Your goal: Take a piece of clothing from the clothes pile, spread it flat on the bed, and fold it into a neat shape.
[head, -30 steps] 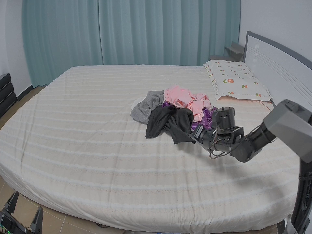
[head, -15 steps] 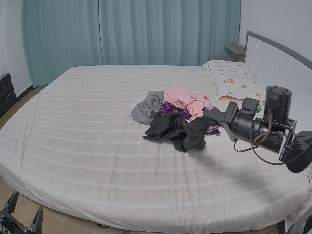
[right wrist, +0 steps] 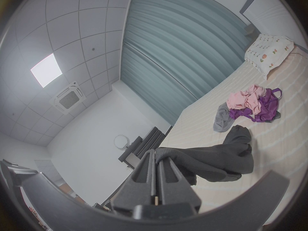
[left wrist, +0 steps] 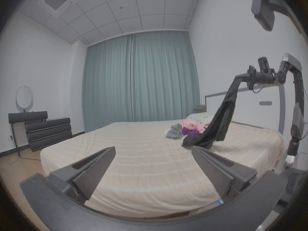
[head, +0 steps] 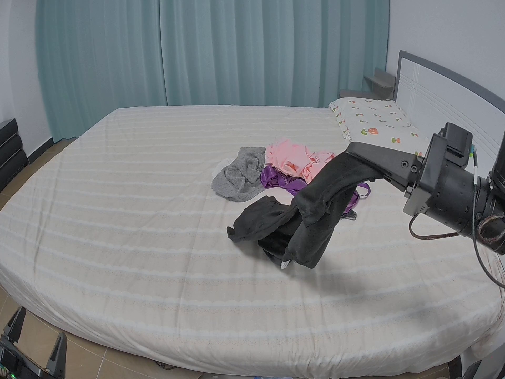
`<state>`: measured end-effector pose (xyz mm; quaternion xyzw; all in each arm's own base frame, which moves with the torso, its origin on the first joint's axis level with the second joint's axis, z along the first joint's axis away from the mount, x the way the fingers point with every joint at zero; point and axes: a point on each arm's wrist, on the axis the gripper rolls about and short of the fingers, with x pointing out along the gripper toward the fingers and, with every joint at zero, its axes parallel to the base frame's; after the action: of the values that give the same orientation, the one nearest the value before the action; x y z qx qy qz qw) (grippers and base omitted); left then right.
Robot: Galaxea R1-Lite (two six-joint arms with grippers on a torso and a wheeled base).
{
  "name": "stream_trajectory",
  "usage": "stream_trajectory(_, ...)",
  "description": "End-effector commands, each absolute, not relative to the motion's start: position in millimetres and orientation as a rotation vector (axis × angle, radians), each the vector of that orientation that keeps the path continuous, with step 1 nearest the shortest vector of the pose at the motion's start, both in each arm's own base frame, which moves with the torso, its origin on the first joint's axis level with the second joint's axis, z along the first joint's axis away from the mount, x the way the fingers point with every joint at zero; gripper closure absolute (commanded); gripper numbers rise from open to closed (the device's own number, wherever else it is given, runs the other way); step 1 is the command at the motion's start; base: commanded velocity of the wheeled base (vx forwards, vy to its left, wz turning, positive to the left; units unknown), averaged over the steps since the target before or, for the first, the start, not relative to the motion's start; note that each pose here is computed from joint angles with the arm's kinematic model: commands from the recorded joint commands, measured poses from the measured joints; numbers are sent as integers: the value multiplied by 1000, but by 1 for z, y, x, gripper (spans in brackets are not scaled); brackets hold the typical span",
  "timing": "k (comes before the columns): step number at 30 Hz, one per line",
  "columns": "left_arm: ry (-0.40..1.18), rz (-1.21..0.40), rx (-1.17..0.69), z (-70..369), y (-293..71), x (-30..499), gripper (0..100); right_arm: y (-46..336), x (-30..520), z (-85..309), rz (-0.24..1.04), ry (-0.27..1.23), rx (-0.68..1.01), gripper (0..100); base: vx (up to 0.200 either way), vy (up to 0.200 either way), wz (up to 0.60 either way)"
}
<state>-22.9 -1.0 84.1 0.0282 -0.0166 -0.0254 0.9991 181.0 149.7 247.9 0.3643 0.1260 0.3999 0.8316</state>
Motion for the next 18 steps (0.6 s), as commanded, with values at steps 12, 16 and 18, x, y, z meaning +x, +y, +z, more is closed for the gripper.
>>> stream_trajectory(12, 200, -304, 27, 165, -7, 39, 0, 147, 168, 253, 884, 236, 741, 100, 0, 0, 0)
stream_trajectory(16, 409, -439, 25, 154, -16, 79, 0, 147, 168, 251, 883, 241, 737, 100, 0, 0, 0)
stream_trajectory(18, 486, -483, 22, 147, -22, 94, 0, 147, 169, 252, 883, 237, 738, 100, 0, 0, 0)
